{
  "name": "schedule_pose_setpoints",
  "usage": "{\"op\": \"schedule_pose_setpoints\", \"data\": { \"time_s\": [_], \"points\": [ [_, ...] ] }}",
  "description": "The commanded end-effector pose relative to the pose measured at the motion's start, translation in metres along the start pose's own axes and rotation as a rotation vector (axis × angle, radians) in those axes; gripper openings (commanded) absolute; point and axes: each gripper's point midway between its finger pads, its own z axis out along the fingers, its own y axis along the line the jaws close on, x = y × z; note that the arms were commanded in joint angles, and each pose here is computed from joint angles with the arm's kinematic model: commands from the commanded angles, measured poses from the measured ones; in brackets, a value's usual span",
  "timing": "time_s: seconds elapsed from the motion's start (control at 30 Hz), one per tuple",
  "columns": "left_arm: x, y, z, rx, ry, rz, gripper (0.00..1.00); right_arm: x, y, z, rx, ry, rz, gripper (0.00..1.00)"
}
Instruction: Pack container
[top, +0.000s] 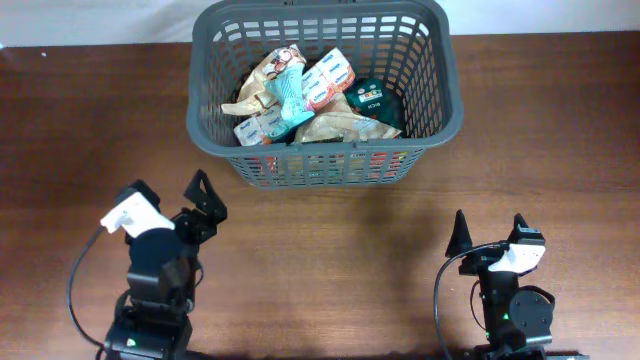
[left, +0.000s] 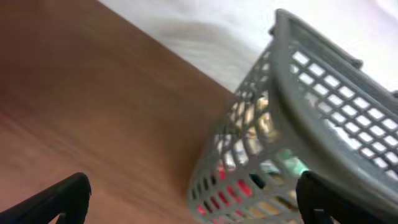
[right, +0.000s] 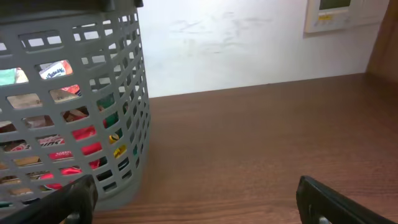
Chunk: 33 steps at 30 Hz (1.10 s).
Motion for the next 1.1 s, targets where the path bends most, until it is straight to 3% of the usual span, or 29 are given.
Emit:
{"op": "schedule_pose_setpoints", "data": {
  "time_s": [0.0, 0.53, 0.87, 1.07],
  "points": [
    [-0.001, 0.021, -0.005, -0.009, -0.069, -0.045, 0.99, 0.003, -0.001, 0.000, 0.002, 0.005, -0.008, 0.99],
    [0.026, 0.093, -0.005, -0.070, -0.263, -0.112, 0.99, 0.003, -0.001, 0.000, 0.002, 0.005, -0.008, 0.99],
    [0.039, 0.106, -0.006, -0.083, -0.281, -0.048, 0.99, 0.003, -0.001, 0.000, 0.002, 0.005, -0.008, 0.99],
    [0.035, 0.097, -0.010, -0.053, -0.297, 0.106, 0.99, 0.003, -0.001, 0.000, 0.002, 0.005, -0.008, 0.99]
  ]
}}
